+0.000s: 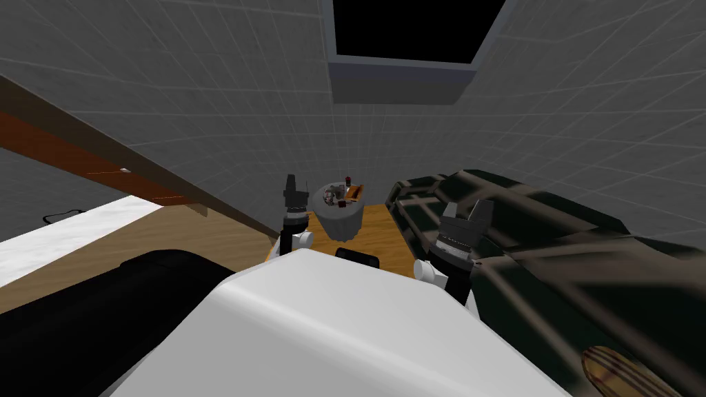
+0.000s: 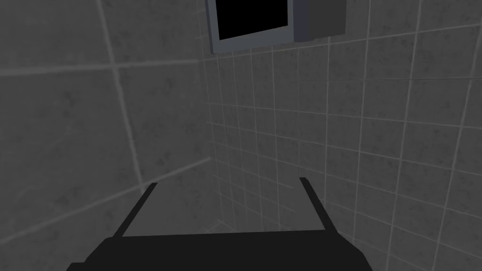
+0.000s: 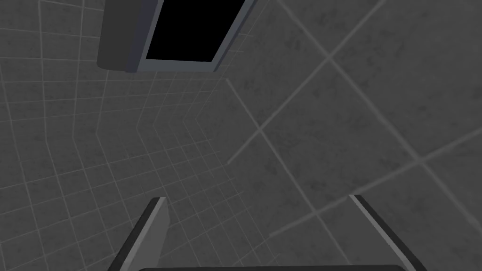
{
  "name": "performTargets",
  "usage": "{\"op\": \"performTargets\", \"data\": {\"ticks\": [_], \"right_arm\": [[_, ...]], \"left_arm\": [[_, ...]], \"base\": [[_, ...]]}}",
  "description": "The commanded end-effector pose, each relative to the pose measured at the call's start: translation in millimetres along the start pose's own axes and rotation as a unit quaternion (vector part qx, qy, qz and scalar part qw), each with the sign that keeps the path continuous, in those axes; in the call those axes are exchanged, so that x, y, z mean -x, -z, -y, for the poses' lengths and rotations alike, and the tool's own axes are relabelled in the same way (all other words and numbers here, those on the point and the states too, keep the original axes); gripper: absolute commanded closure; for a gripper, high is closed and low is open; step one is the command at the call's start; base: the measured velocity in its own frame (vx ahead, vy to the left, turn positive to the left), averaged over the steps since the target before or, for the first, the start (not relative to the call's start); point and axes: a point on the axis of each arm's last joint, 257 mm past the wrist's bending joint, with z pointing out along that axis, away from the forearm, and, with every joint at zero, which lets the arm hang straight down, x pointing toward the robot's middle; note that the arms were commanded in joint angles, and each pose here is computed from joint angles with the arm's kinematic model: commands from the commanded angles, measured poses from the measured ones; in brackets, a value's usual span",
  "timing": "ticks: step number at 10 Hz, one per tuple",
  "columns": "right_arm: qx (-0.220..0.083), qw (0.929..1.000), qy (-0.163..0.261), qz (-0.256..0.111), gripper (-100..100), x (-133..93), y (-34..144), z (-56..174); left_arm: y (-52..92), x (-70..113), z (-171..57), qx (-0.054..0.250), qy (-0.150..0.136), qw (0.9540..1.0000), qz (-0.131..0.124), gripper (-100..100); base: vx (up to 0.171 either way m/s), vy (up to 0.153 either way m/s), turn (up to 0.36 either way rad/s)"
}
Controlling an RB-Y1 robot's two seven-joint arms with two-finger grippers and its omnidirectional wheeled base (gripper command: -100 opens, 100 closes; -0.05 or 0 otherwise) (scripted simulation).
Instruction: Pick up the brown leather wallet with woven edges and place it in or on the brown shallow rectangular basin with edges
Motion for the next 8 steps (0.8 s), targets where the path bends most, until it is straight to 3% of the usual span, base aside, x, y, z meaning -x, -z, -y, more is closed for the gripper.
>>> {"op": "performTargets", "data": {"ticks": [1, 8], "right_arm": [[0.0, 1.0, 0.0, 0.0, 0, 0, 0.0, 0], [0.0, 1.0, 0.0, 0.0, 0, 0, 0.0, 0]], "left_arm": [[4.3, -6.0, -14, 0.01, -0.01, 0.9998, -0.017, -100], [29.7, -27.4, -77, 0.051, -0.058, 0.9939, -0.079, -100]], "base": [[-0.007, 0.05, -0.167], [-0.012, 0.115, -0.212]]}}
